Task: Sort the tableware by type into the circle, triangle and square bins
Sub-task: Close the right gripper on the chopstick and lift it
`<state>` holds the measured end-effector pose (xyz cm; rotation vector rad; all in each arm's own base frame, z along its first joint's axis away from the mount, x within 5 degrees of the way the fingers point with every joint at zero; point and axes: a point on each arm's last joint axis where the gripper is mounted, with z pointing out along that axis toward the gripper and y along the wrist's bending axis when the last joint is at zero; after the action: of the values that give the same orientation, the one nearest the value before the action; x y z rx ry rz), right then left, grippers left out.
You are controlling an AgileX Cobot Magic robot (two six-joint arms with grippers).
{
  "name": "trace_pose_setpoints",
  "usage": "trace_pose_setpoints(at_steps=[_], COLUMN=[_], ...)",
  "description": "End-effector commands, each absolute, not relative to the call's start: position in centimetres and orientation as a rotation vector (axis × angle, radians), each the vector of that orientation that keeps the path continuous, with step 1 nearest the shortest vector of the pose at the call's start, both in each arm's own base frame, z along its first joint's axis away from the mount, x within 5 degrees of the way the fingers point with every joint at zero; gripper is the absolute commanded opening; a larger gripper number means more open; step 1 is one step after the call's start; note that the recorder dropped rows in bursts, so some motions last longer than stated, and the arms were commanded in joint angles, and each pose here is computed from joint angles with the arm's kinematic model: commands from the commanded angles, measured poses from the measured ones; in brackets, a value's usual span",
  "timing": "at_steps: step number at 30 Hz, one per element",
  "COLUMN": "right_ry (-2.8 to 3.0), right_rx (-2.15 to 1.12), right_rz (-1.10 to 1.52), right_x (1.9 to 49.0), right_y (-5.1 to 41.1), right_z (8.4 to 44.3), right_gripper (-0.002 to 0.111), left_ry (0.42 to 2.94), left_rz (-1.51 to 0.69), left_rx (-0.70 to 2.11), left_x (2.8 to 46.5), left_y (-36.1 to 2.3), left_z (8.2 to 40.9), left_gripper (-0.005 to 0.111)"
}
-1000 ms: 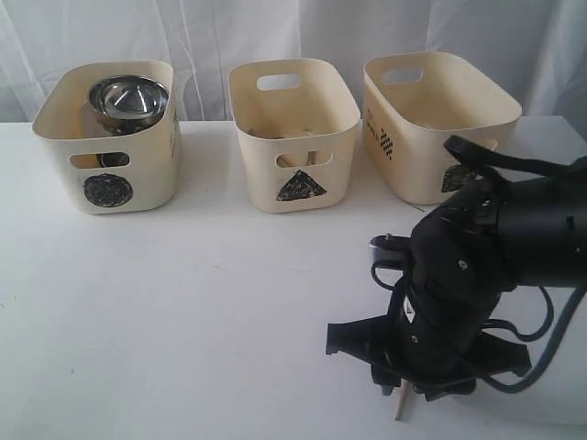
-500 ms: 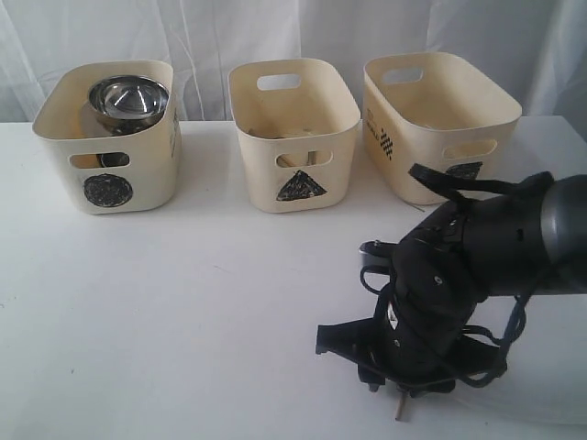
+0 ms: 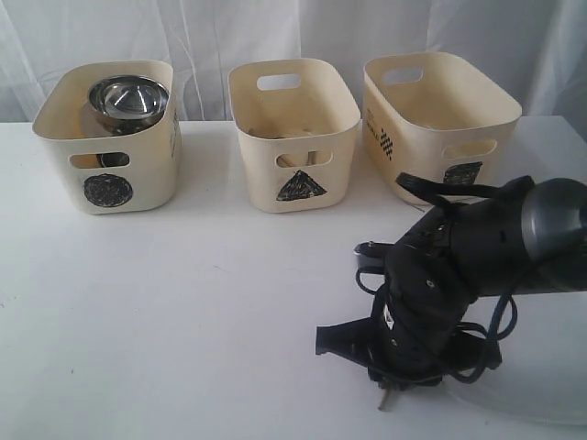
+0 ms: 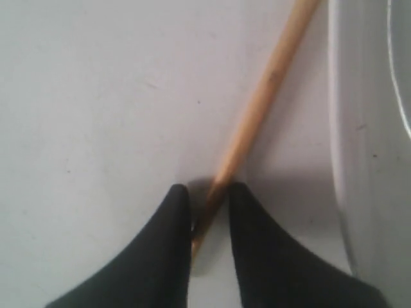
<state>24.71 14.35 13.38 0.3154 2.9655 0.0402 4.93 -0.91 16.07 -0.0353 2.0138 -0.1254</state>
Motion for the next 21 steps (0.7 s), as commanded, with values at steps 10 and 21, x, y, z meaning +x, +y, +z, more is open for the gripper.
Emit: trace_pose_setpoints(at_steps=[10,21], right_ry=[2.944,2.796], right_rx=[0.045,-0.081], right_rz=[0.1,0.235], right_x=[24.9,23.7], right_y=[15.4,16.6], right_z=[12.7,17.3], right_gripper=[0.0,0.0], left_ry=[2.036,2.036], left_rz=[-0.141,-0.141], left_rx=[-0.025,-0.025], left_x=[4.8,4.8], left_y=[-1.0,-1.0], left_z=[15.8,15.8], left_gripper=[0.0,0.0])
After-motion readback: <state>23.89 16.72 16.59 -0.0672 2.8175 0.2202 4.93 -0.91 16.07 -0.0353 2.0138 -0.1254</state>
